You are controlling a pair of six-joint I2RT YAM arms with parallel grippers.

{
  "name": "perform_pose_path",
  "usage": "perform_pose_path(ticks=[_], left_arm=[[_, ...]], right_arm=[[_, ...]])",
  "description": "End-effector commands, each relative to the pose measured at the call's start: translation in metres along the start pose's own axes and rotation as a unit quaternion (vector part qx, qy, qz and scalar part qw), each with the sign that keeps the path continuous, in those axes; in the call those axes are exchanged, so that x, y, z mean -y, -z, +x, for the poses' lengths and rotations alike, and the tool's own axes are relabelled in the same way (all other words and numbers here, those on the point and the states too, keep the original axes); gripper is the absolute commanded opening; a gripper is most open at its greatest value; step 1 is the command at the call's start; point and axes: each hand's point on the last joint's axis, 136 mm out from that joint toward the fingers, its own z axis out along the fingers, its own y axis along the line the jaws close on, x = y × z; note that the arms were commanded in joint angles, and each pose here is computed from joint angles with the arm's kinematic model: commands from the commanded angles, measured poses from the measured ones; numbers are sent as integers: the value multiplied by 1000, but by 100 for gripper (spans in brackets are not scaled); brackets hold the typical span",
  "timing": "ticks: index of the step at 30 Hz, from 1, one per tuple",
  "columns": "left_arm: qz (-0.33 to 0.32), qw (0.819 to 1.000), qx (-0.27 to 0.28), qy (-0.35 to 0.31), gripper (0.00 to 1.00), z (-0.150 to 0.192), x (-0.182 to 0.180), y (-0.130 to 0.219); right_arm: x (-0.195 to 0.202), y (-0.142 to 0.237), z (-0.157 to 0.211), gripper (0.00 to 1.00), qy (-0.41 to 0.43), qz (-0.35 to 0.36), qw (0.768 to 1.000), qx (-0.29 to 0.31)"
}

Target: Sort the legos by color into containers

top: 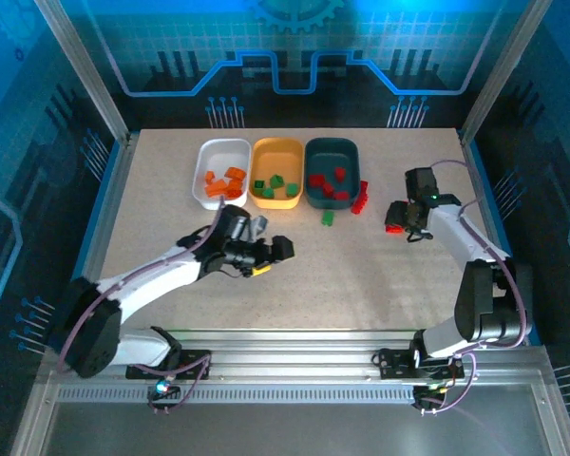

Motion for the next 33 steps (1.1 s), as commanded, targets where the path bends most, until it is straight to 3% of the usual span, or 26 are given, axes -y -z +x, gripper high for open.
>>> perform_pose_path(ticks=[1,5,12,21,26,33], left_arm=[[7,1000,-1,-26,99,-10,24,-22],[13,999,-22,-31,99,-8,40,-43],[2,999,-27,-17,99,-5,35,-51],[-13,999,-25,-22,99,-9,34,-48],[-16,999,-28,-14,99,-13,30,-47],[-9,1000,-20,-2,99,-23,26,-40]], right_arm=[[9,-1,-11,78,-21,-25,999,-2],[15,-25,-13,77,-43,-40,998,-30],[49,-55,-29,73,-50,44,997,-43],[54,-98,-23,70,-50,36,989,-136],[65,-105,-29,67,-70,34,987,-138],[71,-110,-29,47,-81,39,986,-139]])
